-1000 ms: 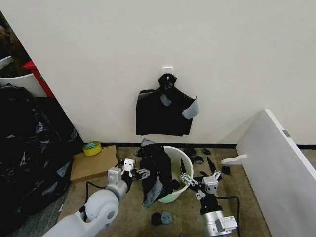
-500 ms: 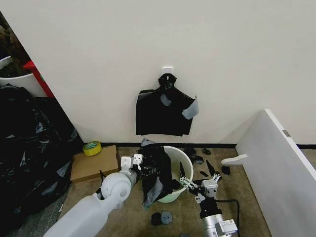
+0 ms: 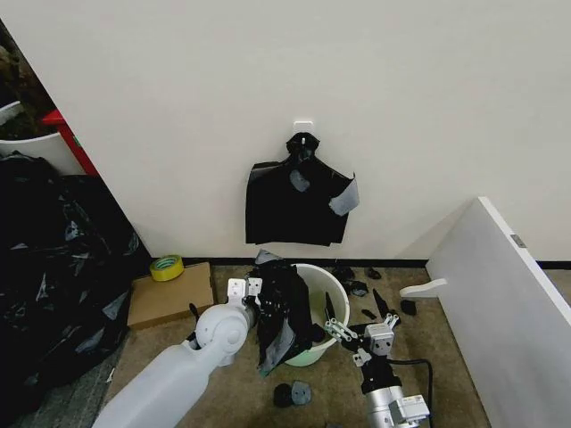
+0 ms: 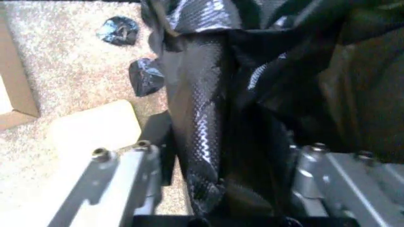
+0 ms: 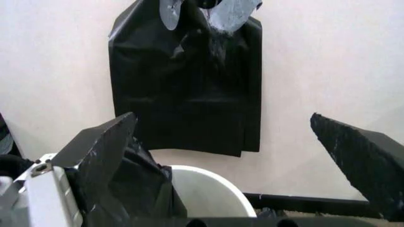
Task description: Place the garbage bag over the trash bin.
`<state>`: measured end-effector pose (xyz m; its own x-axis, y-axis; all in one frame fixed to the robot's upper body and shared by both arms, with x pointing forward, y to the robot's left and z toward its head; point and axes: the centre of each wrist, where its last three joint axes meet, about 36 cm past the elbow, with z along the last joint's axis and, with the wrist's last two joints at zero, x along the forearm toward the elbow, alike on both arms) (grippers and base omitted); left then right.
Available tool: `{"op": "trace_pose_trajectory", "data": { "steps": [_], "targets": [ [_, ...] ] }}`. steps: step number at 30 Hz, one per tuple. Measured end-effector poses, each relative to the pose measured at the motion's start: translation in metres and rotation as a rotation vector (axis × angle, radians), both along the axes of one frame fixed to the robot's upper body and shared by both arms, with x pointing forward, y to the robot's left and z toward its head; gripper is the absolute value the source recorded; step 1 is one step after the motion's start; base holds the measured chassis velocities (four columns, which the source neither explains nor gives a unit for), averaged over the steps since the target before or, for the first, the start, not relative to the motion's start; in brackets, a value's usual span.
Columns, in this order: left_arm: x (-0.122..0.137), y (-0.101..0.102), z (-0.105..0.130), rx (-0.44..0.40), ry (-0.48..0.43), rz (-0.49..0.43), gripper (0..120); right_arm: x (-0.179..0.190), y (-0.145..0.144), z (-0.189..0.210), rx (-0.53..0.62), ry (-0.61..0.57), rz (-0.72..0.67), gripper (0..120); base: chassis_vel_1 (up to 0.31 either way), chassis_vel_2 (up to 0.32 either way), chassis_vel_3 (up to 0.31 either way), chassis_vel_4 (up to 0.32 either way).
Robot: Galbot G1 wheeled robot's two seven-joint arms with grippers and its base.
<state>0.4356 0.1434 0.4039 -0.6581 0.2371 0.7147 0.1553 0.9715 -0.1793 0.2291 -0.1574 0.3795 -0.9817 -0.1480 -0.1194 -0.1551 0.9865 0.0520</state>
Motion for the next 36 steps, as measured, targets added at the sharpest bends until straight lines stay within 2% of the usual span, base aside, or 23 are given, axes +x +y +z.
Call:
{"op": "trace_pose_trajectory", "data": {
  "steps": [11,16,22,25,28,29,31,36],
  "targets": [
    [-0.001,0.001,-0.005,-0.021,-0.002,0.053,2,0.000,0.000,0.002,0.001,0.000,0.000,100,0.000,0.000,0.000,0.000],
    [-0.004,0.004,-0.004,-0.041,-0.019,0.073,2,-0.001,0.000,0.004,0.002,0.000,0.000,100,0.000,0.000,0.000,0.000],
    [-0.021,0.018,0.002,-0.042,-0.115,0.088,2,-0.007,-0.003,0.032,-0.005,0.002,0.036,100,0.000,0.000,0.000,0.000],
    [-0.034,0.026,0.009,-0.033,-0.174,0.075,2,-0.008,-0.009,0.056,0.001,-0.004,0.121,100,0.000,0.000,0.000,0.000],
    [-0.048,0.036,0.015,-0.012,-0.236,0.049,2,-0.007,-0.018,0.084,0.002,0.030,0.279,100,0.000,0.000,0.000,0.000],
    [-0.048,0.036,0.015,-0.012,-0.236,0.049,2,-0.007,-0.018,0.084,0.002,0.030,0.279,100,0.000,0.000,0.000,0.000],
    [-0.060,0.042,0.019,0.011,-0.278,0.021,2,0.000,-0.023,0.100,-0.018,0.085,0.375,100,0.000,0.000,0.000,0.000],
    [-0.086,0.047,0.019,0.071,-0.342,-0.038,2,0.018,-0.027,0.122,-0.046,0.225,0.505,100,0.000,0.000,0.000,0.000]
  ]
}}
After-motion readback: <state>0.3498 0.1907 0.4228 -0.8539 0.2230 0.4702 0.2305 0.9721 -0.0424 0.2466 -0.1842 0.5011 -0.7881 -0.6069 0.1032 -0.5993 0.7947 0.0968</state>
